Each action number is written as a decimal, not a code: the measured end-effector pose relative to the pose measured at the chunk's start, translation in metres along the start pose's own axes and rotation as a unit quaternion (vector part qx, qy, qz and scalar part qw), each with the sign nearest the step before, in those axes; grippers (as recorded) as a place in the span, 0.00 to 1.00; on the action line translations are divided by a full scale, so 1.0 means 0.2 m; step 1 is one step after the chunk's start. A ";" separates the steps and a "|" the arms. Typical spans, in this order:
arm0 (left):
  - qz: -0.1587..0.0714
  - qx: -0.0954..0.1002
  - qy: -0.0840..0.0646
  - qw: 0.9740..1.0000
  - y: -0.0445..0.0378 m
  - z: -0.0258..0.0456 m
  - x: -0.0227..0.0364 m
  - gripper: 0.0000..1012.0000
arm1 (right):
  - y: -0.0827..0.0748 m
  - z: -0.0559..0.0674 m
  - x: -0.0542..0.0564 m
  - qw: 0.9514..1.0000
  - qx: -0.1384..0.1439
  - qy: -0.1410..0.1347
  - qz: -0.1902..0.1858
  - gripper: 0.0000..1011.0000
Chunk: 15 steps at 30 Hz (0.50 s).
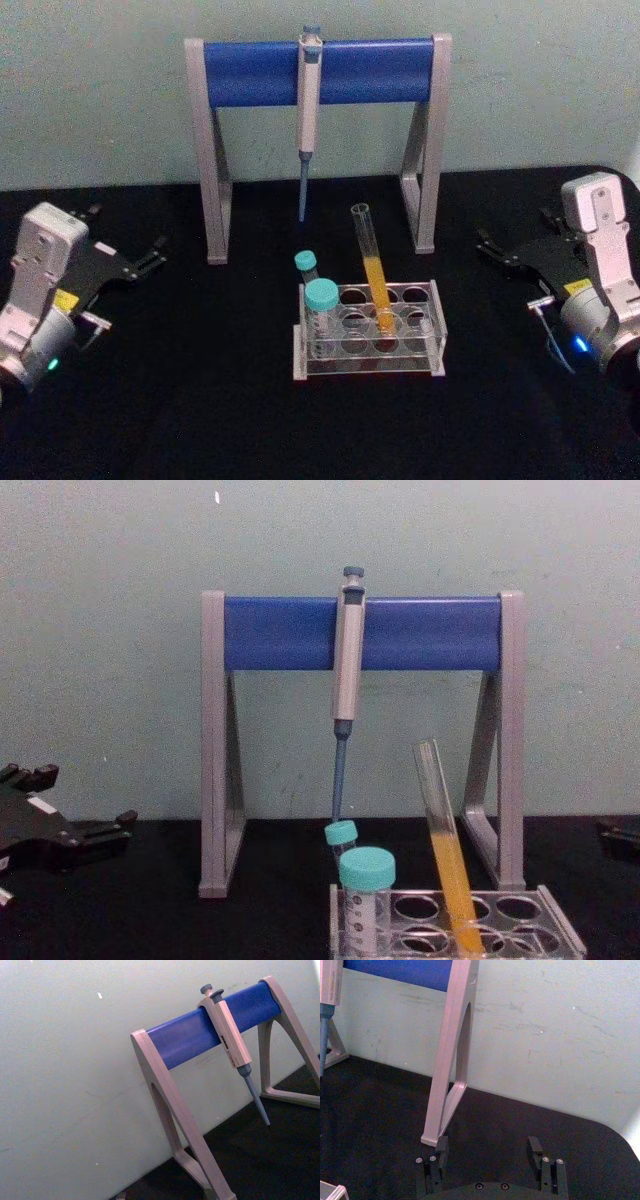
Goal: Pick up the test tube from the test tube rack, shake it, then place it back into the test tube rack.
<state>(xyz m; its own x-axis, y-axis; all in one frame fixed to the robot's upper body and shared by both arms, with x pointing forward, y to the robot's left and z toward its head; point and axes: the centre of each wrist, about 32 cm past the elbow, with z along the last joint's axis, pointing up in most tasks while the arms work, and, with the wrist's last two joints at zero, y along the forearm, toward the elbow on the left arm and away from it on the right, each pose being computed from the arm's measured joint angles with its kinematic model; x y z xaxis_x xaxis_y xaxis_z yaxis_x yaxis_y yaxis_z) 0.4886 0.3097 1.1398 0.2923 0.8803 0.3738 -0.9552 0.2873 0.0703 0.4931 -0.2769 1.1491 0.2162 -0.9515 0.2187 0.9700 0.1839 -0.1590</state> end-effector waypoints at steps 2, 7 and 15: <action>0.000 0.000 0.000 1.000 0.000 0.000 0.000 0.99 | 0.00 0.00 0.00 1.000 0.000 0.000 0.000 0.99; 0.000 0.000 0.000 1.000 0.000 0.000 0.000 0.99 | 0.00 0.00 0.00 1.000 0.000 0.000 0.000 0.99; 0.000 0.000 0.000 1.000 0.000 0.000 0.000 0.99 | 0.00 0.00 0.00 1.000 0.000 0.000 0.000 0.99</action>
<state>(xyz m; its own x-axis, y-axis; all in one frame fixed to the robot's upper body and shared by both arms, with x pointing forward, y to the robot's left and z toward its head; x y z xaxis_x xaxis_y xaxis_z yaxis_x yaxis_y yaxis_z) 0.4886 0.3096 1.1398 0.2923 0.8803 0.3737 -0.9552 0.2874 0.0703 0.4931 -0.2769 1.1491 0.2162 -0.9516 0.2186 0.9700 0.1839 -0.1589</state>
